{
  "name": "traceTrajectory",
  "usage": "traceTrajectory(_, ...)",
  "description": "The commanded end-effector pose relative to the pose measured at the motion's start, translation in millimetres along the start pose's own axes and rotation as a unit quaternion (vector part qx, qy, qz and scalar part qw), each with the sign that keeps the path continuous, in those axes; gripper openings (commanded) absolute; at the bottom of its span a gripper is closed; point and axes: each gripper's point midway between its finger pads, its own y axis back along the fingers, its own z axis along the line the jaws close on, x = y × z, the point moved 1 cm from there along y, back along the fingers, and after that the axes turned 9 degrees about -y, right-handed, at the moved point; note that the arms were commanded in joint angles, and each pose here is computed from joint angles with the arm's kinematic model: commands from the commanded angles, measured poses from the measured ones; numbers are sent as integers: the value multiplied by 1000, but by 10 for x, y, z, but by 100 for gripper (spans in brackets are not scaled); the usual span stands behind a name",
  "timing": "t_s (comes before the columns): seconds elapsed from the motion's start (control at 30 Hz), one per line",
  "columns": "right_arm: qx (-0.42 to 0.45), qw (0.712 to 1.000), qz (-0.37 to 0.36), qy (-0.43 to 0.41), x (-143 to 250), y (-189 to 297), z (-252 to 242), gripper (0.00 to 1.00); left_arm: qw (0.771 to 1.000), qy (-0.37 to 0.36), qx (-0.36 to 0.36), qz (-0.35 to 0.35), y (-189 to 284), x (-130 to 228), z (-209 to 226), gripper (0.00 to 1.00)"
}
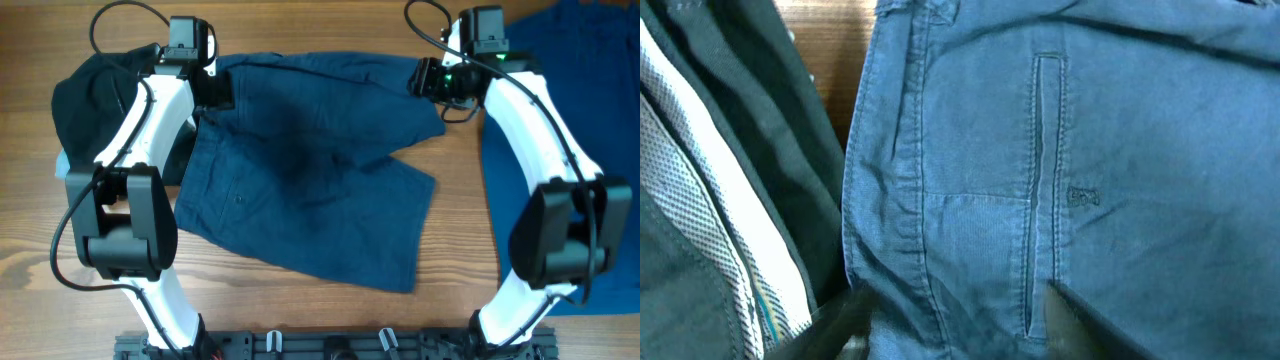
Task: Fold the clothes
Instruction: 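Grasp the shorts waistband corners with both grippers and spread them flat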
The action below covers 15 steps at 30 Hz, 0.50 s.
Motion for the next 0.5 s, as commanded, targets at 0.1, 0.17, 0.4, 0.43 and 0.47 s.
traceTrajectory(0.1,-26,998,25,-42,63,-783,-87,59,1000,-1,-3,11,27,40,0,79)
traceTrajectory(0.17,-39,998,19,-53,33,-950,-77,59,1000,-2,-3,22,29,93,-11,79)
traceTrajectory(0.4,-59,995,-6,-78,-61,-1252,-74,48,999,-5,2,54,118,249,-39,77)
traceTrajectory(0.43,-61,995,-8,-78,-66,-1292,-80,45,998,-5,2,56,146,259,-38,76)
traceTrajectory(0.47,-62,995,-8,-81,-67,-1302,-77,43,998,-5,2,56,177,261,-37,75)
